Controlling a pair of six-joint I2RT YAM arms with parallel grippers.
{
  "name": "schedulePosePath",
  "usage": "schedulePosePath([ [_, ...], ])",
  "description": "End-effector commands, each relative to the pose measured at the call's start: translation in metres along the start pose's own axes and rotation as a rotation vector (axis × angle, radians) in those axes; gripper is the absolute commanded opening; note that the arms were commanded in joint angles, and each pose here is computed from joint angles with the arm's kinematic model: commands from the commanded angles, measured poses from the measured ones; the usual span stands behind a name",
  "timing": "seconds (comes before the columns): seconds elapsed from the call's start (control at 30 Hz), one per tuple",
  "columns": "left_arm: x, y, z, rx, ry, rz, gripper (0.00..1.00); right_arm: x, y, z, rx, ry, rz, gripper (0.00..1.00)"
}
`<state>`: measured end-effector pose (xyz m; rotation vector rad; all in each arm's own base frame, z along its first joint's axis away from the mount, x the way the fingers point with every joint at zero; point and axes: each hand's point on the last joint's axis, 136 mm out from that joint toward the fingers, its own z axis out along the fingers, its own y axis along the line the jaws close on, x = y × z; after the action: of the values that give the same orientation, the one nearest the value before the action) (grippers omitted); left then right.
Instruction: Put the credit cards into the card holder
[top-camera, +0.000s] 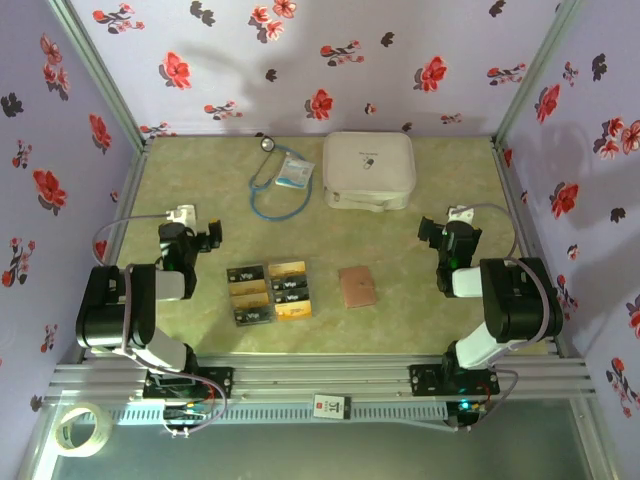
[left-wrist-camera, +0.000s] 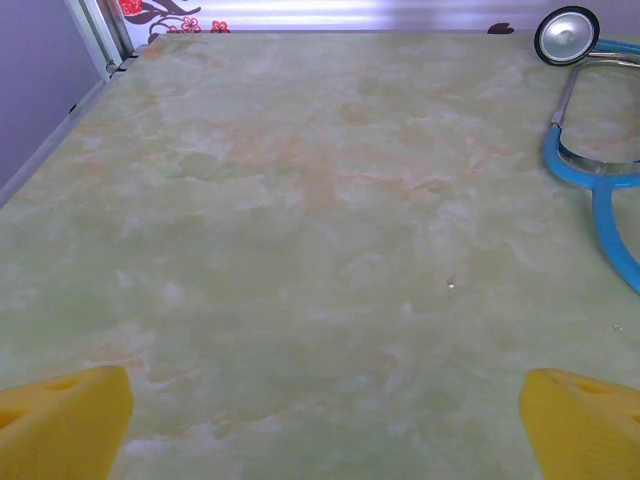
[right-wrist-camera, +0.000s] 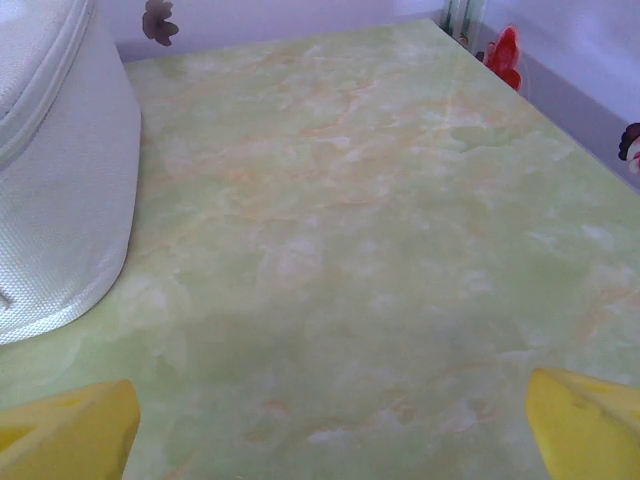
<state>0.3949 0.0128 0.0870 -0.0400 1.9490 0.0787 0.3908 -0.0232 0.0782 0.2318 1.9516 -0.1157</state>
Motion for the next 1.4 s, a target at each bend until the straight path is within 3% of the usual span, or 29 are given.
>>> schedulePosePath([
  [0.0,-0.007,0.001,0.001,0.004,-0.021,0.010,1.00,-0.010,0.001,-0.001,-0.010,-0.032,-0.005,0.99],
  [1.23,-0.007,0.002,0.002,0.003,-0.016,0.003,1.00,-0.009,0.000,0.003,-0.035,-0.013,0.015,0.99],
  [1.37,-0.021,0.007,-0.004,-0.031,-0.016,-0.005,1.00,-0.026,-0.008,-0.007,0.013,-0.050,0.026,0.99],
])
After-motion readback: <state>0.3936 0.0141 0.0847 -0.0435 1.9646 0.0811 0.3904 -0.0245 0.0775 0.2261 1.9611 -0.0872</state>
